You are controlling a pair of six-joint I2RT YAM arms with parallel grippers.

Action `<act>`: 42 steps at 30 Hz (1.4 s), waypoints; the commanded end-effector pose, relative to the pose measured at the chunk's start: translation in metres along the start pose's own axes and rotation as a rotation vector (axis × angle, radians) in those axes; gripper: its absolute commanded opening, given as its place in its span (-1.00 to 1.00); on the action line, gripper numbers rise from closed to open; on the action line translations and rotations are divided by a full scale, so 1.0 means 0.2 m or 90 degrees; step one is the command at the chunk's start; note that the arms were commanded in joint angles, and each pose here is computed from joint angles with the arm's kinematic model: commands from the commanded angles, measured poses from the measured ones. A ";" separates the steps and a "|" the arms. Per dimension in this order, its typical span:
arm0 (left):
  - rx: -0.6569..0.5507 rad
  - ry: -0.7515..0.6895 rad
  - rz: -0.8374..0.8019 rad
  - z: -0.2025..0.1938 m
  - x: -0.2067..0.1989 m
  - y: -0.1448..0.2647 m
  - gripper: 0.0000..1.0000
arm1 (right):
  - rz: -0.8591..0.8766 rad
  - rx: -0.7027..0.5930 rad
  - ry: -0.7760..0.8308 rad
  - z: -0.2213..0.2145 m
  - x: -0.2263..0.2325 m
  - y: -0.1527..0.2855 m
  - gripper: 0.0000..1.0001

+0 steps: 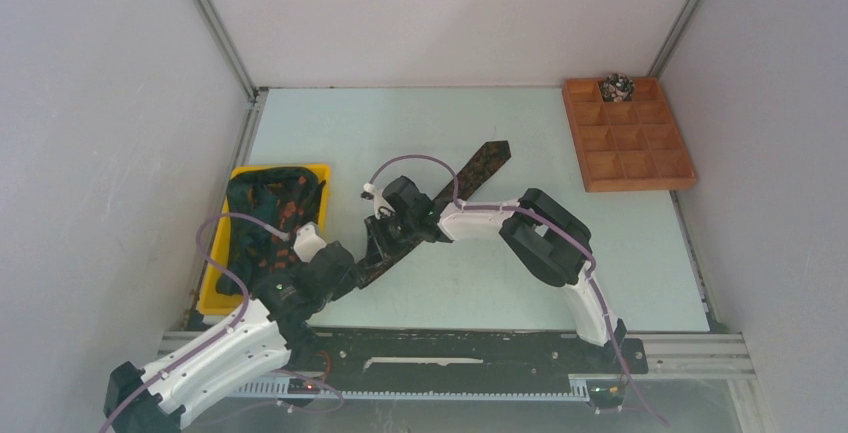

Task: Roll the ties
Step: Roll the tie at the center of the board.

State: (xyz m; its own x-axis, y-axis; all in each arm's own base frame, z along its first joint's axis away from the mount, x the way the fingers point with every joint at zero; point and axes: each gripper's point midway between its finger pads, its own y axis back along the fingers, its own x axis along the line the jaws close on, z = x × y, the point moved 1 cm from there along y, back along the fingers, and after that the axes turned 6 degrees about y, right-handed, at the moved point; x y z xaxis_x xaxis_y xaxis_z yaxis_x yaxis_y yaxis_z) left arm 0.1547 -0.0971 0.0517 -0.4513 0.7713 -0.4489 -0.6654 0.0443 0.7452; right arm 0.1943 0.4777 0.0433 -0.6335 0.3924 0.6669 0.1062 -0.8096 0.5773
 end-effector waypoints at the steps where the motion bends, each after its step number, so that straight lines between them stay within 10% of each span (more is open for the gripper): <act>1: -0.029 0.053 -0.009 0.03 -0.02 -0.02 0.14 | -0.002 0.010 0.001 -0.04 -0.05 -0.02 -0.56; 30: -0.017 0.130 -0.008 -0.09 0.05 -0.19 0.10 | 0.008 0.017 -0.003 -0.06 -0.06 -0.03 -0.60; 42: -0.040 0.105 -0.016 -0.06 0.05 -0.20 -0.53 | 0.012 0.016 -0.001 -0.06 -0.06 -0.03 -0.60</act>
State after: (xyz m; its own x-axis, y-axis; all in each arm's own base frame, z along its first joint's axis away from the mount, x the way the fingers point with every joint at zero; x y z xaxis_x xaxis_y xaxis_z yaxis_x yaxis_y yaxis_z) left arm 0.1743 -0.1137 0.0251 -0.5012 0.6083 -0.6154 -0.7310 0.0829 0.6773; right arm 0.2042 0.4743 0.0377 -0.6262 0.3943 0.6726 0.0966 -0.8168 0.5687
